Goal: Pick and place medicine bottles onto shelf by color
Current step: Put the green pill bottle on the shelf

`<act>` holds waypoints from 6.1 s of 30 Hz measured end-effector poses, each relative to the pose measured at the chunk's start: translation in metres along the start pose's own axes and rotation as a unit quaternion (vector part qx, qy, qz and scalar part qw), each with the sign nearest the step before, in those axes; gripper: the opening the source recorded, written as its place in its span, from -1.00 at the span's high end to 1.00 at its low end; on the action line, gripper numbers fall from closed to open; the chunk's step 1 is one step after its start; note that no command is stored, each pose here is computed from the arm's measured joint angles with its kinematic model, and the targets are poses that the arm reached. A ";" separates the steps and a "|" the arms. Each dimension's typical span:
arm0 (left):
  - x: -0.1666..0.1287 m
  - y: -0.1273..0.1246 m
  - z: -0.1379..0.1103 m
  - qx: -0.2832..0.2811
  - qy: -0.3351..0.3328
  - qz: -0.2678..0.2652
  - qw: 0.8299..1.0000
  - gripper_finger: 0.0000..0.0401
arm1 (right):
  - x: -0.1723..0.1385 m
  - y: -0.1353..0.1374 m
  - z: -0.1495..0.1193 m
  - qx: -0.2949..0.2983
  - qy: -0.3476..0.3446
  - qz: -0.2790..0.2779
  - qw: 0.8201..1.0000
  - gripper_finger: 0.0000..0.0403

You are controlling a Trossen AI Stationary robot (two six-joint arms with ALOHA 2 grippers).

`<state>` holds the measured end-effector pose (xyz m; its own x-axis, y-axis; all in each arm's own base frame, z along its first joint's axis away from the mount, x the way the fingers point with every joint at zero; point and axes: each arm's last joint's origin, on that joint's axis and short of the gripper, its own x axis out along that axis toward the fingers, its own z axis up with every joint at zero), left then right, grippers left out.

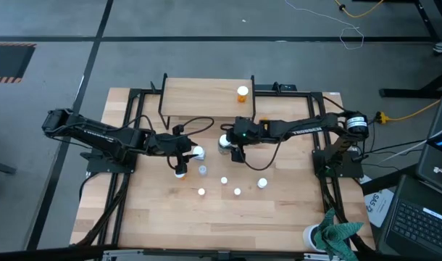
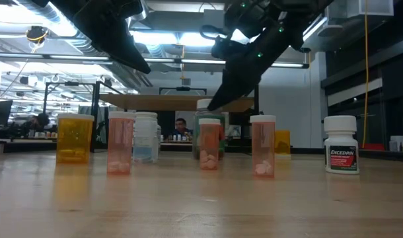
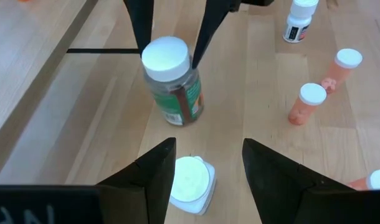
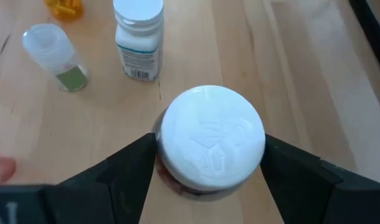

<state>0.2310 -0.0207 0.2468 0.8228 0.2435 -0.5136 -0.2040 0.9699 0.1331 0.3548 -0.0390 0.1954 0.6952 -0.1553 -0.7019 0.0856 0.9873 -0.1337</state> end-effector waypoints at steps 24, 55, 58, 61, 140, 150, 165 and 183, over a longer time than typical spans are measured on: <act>0.000 0.000 0.000 0.001 -0.002 0.000 1.000 0.10 | -0.002 0.000 0.001 0.026 -0.005 -0.001 1.000 -0.13; 0.000 0.000 0.000 0.001 -0.001 0.000 1.000 0.10 | -0.039 -0.010 0.061 0.022 0.013 0.000 1.000 0.03; 0.000 0.000 0.000 0.001 -0.001 0.000 1.000 0.10 | -0.039 -0.010 0.058 0.019 0.025 0.003 1.000 0.15; 0.000 0.000 0.000 0.001 -0.001 0.000 1.000 0.10 | -0.039 -0.008 0.051 0.015 0.058 0.019 0.998 0.25; 0.000 0.000 0.000 0.001 -0.001 0.000 1.000 0.10 | -0.053 0.049 -0.088 0.004 0.141 -0.011 0.990 -0.46; 0.000 0.000 0.000 0.001 -0.001 -0.001 1.000 0.10 | -0.047 0.048 -0.087 0.001 0.137 0.000 0.991 -0.46; 0.000 0.000 0.000 0.001 -0.001 0.000 1.000 0.10 | -0.038 0.045 -0.088 0.011 0.139 0.004 0.990 -0.32; 0.000 0.000 0.000 0.001 -0.001 0.000 1.000 0.10 | -0.069 0.036 -0.037 0.004 0.209 0.020 0.978 0.20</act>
<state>0.2311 -0.0208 0.2471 0.8244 0.2428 -0.5112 -0.2027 0.9701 0.1337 0.2837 0.0064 0.2127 0.3459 -0.1149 -0.9312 0.0707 0.9928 -0.0962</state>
